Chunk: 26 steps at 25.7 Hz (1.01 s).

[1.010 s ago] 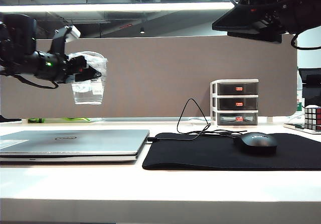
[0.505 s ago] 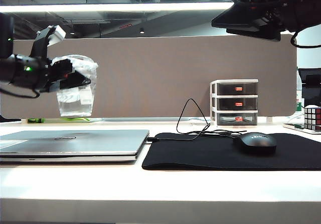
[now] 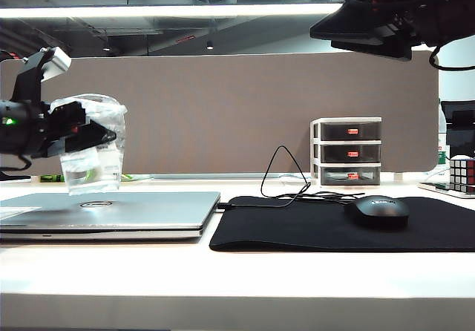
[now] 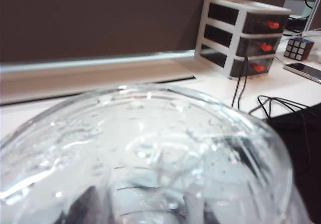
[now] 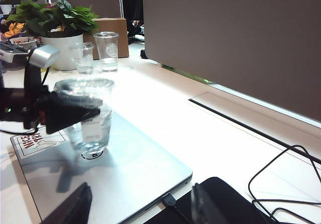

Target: Pick up the coffee cup and place it over the laptop.

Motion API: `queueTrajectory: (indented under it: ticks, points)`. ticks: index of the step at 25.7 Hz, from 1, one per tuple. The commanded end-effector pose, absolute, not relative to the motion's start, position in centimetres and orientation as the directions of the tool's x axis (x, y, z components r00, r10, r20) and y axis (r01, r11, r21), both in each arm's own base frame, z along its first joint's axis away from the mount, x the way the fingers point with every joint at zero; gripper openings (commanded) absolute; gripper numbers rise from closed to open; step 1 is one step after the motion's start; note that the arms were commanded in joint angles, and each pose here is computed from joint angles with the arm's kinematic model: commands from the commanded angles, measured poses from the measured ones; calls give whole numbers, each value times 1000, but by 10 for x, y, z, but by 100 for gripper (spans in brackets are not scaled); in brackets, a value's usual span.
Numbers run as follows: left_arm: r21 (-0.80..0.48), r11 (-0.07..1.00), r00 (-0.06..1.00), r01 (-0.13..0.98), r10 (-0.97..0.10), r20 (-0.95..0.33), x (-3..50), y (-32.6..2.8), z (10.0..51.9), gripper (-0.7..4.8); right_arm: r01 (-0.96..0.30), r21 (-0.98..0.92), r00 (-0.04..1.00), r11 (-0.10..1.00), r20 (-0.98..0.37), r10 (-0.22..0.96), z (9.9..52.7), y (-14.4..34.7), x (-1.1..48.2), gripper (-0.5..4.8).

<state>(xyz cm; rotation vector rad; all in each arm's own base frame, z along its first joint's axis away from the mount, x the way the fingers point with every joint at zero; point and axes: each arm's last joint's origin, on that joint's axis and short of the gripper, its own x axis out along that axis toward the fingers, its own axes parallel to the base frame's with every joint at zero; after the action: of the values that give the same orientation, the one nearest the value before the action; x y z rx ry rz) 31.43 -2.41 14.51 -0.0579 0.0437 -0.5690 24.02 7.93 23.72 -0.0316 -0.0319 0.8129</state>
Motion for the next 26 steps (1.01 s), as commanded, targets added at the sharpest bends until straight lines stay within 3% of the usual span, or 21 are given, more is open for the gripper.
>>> queueTrajectory:
  ticks: [1,17,26]
  points:
    - [-43,853,854,520,-519,30,305,-23,146,211,-732,-51,678,679,38,734,241,80,240,274]
    - [37,836,836,547,-545,-63,300,-24,128,215,-792,-48,608,609,28,793,240,81,238,274]
    - [-21,838,835,545,-545,-78,301,-24,113,351,-792,-47,608,609,27,793,240,82,238,274]
